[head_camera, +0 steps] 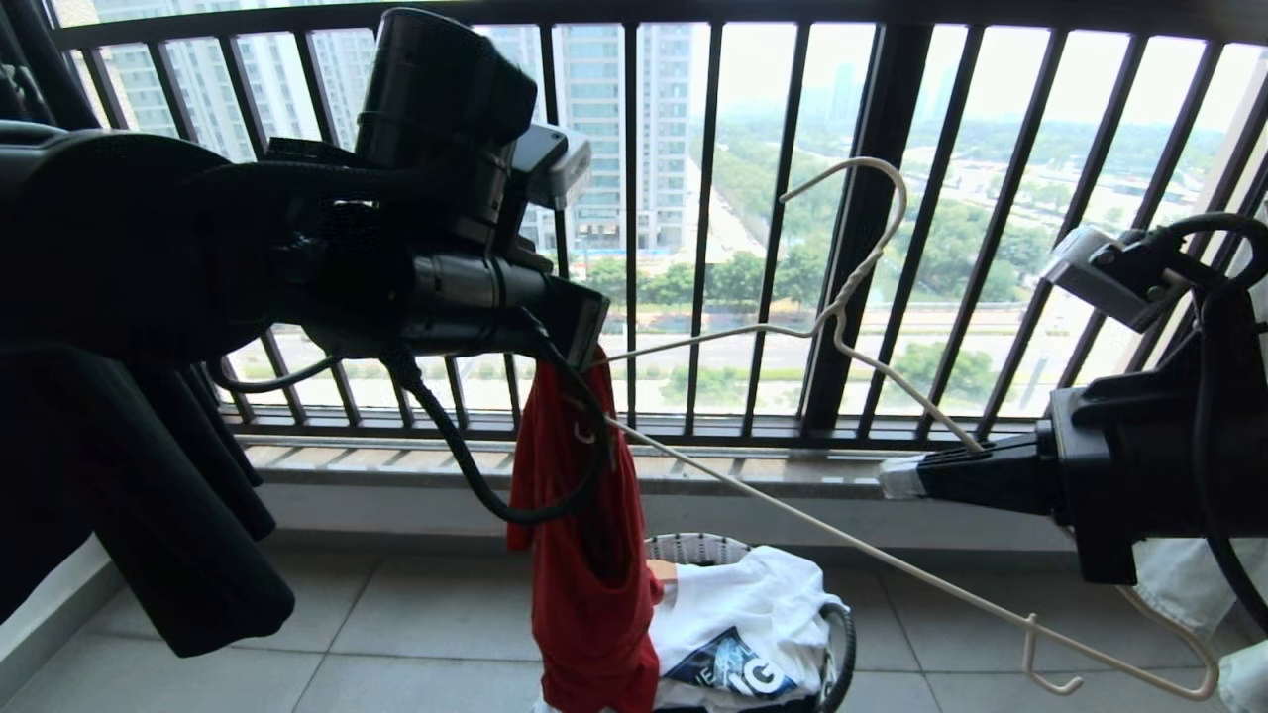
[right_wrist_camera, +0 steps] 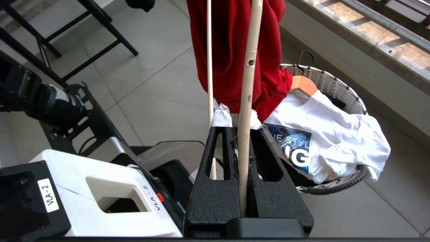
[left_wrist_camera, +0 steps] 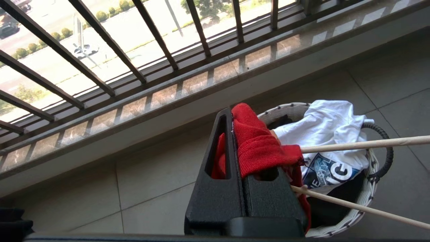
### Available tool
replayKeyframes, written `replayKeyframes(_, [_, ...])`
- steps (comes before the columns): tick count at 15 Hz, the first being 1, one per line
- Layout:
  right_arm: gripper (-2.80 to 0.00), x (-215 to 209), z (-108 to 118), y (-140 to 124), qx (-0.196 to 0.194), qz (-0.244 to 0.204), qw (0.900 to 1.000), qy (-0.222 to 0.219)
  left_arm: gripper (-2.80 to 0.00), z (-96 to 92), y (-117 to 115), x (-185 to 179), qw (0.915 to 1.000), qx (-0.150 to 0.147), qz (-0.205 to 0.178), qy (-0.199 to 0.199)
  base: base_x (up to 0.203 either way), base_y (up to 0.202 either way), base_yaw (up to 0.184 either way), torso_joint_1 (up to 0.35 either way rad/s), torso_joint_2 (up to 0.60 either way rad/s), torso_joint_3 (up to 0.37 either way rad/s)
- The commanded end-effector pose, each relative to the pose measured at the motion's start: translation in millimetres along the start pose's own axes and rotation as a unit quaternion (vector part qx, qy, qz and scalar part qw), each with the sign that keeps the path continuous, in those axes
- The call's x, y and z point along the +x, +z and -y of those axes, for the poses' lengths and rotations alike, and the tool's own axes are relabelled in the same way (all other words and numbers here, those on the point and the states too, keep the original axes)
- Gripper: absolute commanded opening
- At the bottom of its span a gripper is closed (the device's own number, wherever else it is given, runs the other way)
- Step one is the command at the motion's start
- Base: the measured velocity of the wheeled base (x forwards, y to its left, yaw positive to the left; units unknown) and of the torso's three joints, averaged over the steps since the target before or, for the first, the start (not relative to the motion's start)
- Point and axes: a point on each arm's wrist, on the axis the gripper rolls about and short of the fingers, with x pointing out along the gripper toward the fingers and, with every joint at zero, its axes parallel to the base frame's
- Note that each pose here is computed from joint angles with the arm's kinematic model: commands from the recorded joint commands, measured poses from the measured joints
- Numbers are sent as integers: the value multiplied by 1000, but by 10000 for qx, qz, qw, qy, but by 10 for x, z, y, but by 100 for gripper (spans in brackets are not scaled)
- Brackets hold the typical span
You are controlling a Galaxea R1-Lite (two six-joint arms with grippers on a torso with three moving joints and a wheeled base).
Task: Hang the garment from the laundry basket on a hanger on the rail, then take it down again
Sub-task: Hang the clothes on the clothes rack
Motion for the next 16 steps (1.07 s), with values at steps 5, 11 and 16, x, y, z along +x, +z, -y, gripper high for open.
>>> replayKeyframes(5, [-280, -24, -21, -3, 11, 13, 9994, 332, -280, 217, 203, -121, 9991, 181, 43, -386, 0, 0, 0, 0, 0, 0])
replayKeyframes(11, [-280, -67, 109, 26, 78, 180, 9998, 38, -280, 293, 284, -177, 9985, 230, -11, -496, 0, 0, 0, 0, 0, 0])
replayKeyframes(16, [-280, -97, 213, 56, 126, 283, 9993, -229, -280, 295, 305, -89, 9996, 115, -175, 190, 0, 0, 0, 0, 0, 0])
